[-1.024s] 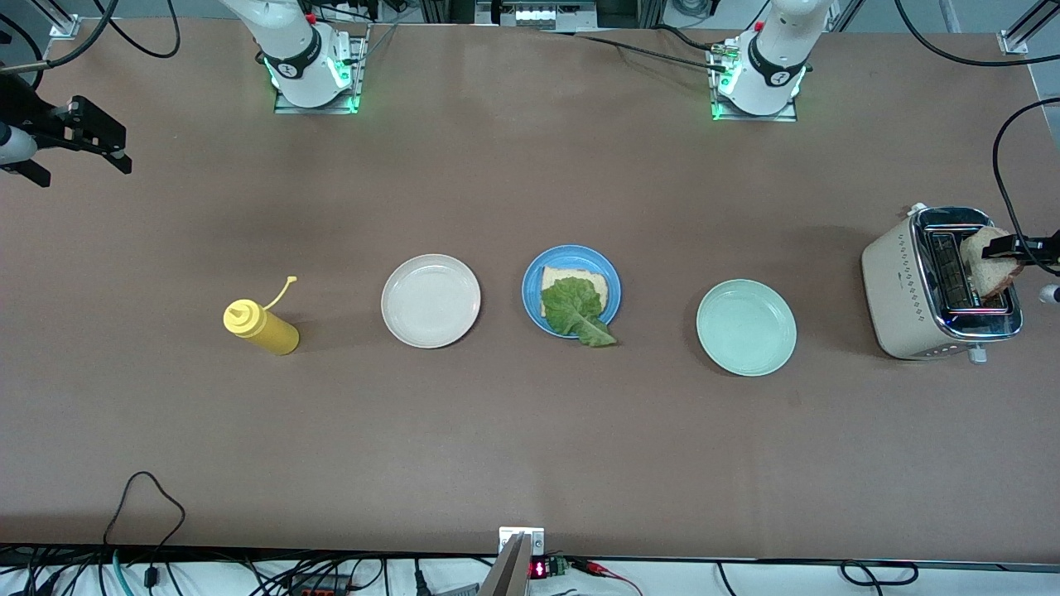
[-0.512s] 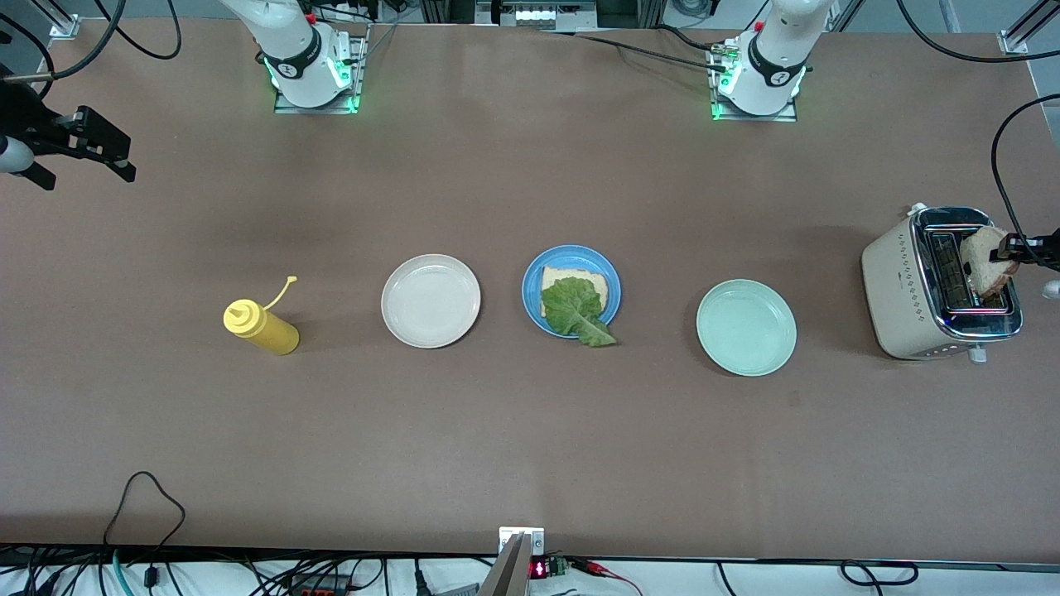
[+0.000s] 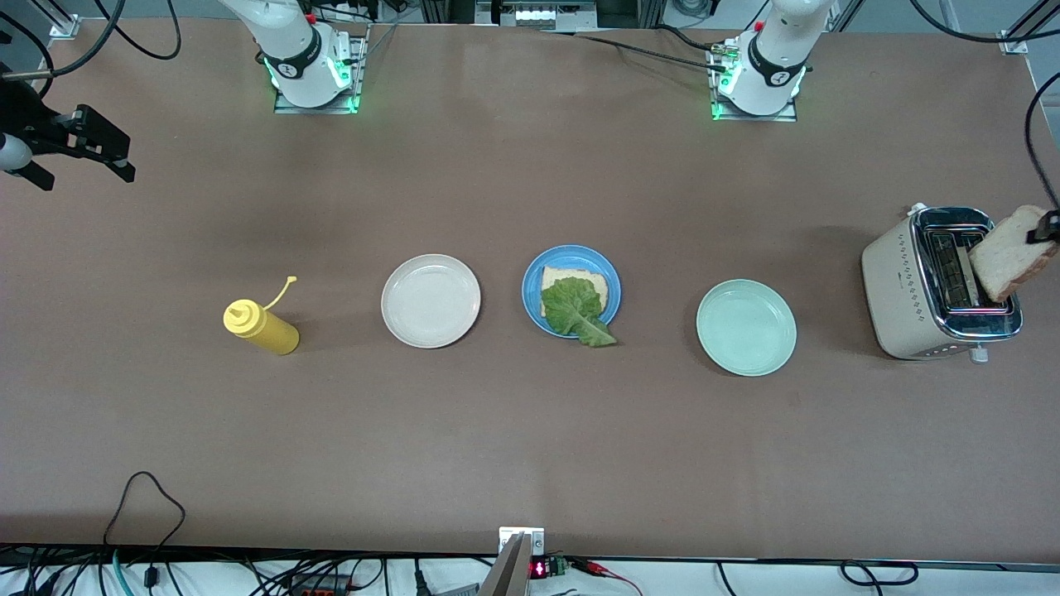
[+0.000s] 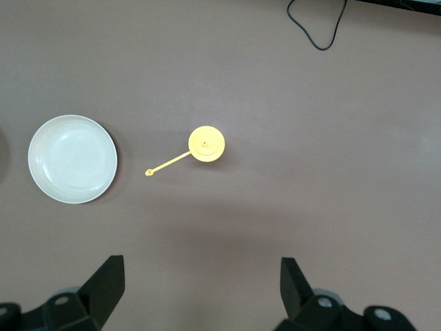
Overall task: Make sandwich in blue plate with both arms
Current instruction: 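Lift the bread slice out of the toaster with the left gripper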
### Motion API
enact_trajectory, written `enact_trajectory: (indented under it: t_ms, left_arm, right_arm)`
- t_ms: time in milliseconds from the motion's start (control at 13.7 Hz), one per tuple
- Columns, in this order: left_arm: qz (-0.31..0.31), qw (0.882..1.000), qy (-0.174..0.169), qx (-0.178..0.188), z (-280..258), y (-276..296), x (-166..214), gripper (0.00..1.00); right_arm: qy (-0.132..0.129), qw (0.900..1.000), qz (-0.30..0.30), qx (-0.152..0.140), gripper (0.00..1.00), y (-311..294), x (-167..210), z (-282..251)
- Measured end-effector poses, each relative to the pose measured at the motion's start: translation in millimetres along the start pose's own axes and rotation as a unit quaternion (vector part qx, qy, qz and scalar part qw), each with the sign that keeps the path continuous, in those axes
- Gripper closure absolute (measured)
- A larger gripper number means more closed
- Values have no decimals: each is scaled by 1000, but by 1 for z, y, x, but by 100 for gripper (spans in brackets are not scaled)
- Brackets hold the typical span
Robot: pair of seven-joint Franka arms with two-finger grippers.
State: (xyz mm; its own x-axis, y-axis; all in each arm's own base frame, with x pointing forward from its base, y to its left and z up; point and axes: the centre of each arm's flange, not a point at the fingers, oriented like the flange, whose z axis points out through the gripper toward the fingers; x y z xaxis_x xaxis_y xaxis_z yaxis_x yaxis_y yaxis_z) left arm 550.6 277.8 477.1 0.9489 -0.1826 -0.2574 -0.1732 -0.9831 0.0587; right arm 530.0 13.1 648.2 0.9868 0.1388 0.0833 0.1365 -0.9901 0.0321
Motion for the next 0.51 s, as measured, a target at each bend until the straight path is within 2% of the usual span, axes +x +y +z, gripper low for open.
enact_trajectory:
  t_ms: [220,512]
  left_arm:
    - [16,1000,2,3,-47,32,1,86]
    - [39,999,-11,-5,-55,106,34,86]
  right_arm:
    - [1,1000,7,0,0,-4,1,-1]
    - [-7,999,41,1,0,-5,-1,0]
